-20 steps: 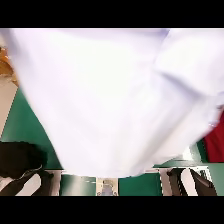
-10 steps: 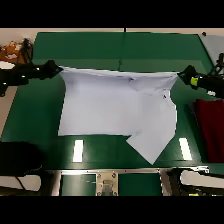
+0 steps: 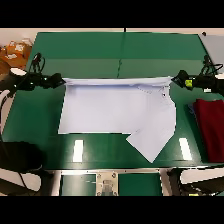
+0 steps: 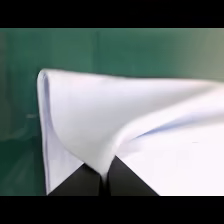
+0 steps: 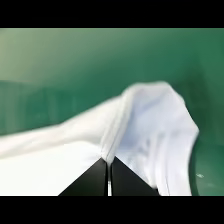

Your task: Fold the shirts.

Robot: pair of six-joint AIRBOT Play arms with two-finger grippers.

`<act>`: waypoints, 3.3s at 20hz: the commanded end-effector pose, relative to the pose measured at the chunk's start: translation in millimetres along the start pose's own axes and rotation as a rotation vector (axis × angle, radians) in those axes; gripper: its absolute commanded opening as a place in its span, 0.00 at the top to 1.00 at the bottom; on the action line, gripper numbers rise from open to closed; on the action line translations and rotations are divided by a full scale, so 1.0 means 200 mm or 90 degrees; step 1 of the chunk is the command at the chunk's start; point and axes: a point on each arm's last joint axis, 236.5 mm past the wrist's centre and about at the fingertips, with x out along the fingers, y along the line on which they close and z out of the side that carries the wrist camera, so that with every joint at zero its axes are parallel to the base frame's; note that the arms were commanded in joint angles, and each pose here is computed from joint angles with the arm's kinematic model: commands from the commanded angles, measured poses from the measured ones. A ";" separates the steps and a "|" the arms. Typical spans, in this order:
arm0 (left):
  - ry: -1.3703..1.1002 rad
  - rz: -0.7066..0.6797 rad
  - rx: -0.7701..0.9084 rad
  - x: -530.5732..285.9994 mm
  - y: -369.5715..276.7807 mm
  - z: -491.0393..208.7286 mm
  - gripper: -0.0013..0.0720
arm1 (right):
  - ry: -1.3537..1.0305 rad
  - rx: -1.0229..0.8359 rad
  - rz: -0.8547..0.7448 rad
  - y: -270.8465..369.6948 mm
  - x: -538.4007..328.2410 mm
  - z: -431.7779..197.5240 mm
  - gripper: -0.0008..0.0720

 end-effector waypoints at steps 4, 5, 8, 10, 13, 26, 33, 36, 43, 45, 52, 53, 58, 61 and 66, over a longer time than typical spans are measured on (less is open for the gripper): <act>0.056 0.033 0.029 0.02 0.06 -0.12 0.94 | 0.111 0.013 -0.047 -0.18 0.01 -0.38 0.97; 0.062 0.031 0.036 0.04 0.04 -0.13 0.94 | 0.117 0.018 -0.048 -0.19 0.02 -0.41 0.97; 0.078 0.026 0.061 0.08 -0.03 -0.17 0.94 | 0.122 0.021 -0.048 -0.19 0.02 -0.42 0.97; 0.099 0.020 0.051 0.07 -0.05 -0.21 0.94 | 0.126 0.021 -0.045 -0.18 0.02 -0.43 0.96; 0.134 0.013 0.007 0.03 -0.03 -0.27 0.91 | 0.143 0.012 -0.029 -0.14 -0.03 -0.42 0.62; 0.261 0.112 -0.153 -0.70 -0.02 -0.55 0.94 | 0.171 0.186 -0.288 -0.39 -0.80 -0.82 0.97; 0.204 0.134 -0.190 -0.53 -0.20 -1.23 0.15 | 0.287 0.295 -0.250 -0.31 -0.73 -1.51 0.32; 0.180 0.129 -0.243 -0.37 -0.18 -1.38 0.15 | 0.292 0.317 -0.201 -0.27 -0.59 -1.64 0.32; 0.093 0.101 -0.332 -0.19 -0.18 -1.28 0.15 | 0.310 0.356 -0.144 -0.16 -0.46 -1.69 0.32; 0.099 0.097 -0.331 -0.19 -0.19 -1.28 0.15 | 0.323 0.356 -0.148 -0.17 -0.44 -1.71 0.33; 0.110 0.100 -0.233 -0.21 -0.19 -1.25 0.94 | 0.337 0.286 -0.128 -0.15 -0.45 -1.68 0.97; 0.128 0.107 -0.197 -0.23 -0.20 -1.24 0.94 | 0.344 0.272 -0.133 -0.15 -0.47 -1.65 0.97; 0.305 0.214 -0.066 -0.46 -0.11 -1.37 0.94 | 0.366 0.217 -0.241 -0.19 -0.72 -1.57 0.97; 0.370 0.216 -0.056 -0.52 -0.12 -1.46 0.94 | 0.364 0.190 -0.247 -0.14 -0.82 -1.53 0.97; 0.319 0.201 -0.010 -0.51 -0.16 -1.29 0.94 | 0.262 0.167 -0.181 0.02 -0.80 -1.28 0.97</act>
